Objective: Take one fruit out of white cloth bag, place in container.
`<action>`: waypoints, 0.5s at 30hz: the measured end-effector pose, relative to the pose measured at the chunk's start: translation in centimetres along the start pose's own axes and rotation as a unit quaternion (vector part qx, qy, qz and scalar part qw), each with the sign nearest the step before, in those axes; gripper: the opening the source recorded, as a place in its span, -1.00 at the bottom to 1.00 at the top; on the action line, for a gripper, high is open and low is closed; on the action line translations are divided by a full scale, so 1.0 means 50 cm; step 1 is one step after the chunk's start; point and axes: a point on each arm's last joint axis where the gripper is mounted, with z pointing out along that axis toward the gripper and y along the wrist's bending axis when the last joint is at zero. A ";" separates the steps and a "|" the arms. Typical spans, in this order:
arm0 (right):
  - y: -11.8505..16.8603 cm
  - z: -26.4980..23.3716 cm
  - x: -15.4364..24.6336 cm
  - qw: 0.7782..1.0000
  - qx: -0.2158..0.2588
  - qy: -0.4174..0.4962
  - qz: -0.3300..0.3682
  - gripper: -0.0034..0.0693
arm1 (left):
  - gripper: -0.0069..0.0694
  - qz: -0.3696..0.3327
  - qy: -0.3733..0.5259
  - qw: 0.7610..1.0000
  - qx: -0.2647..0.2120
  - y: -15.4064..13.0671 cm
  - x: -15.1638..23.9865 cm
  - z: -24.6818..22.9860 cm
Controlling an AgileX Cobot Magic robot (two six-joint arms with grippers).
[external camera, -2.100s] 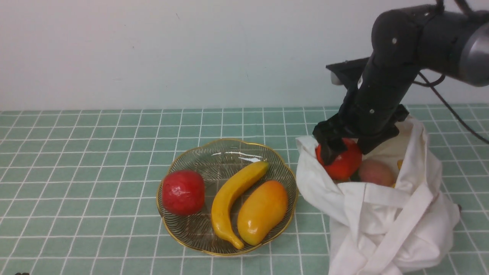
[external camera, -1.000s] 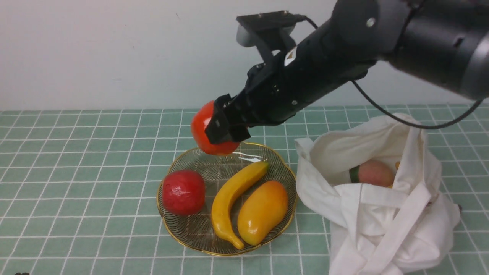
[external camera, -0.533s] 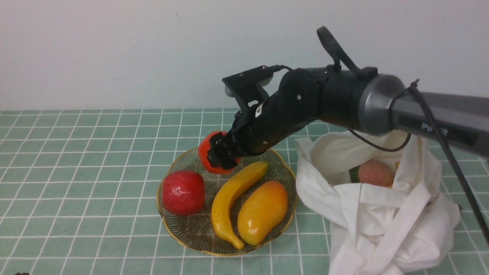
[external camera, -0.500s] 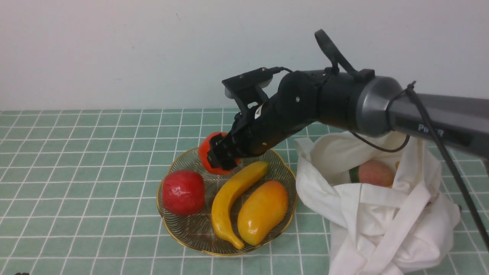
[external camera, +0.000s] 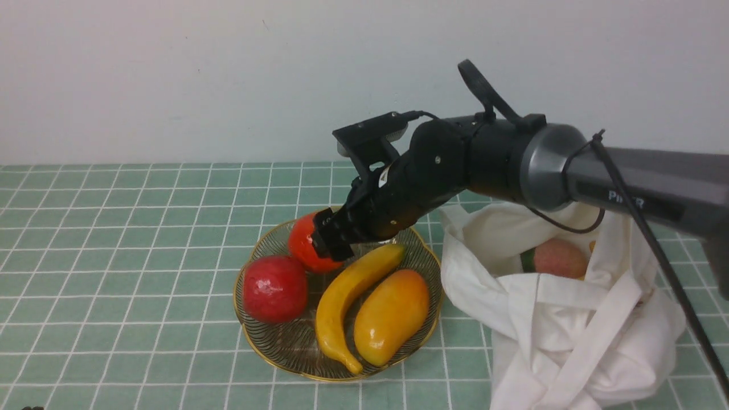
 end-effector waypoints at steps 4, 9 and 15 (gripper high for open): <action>-0.001 -0.014 0.003 0.999 0.008 0.022 -0.023 0.79 | -0.84 0.000 0.000 1.000 0.000 0.000 0.000 0.000; -0.001 -0.113 -0.016 0.997 0.046 0.034 -0.051 0.51 | -0.84 0.000 0.000 1.000 0.000 0.000 0.000 0.000; -0.002 -0.394 -0.055 0.984 0.154 -0.057 -0.064 -0.53 | -0.84 0.000 0.000 1.000 0.000 0.000 0.000 0.000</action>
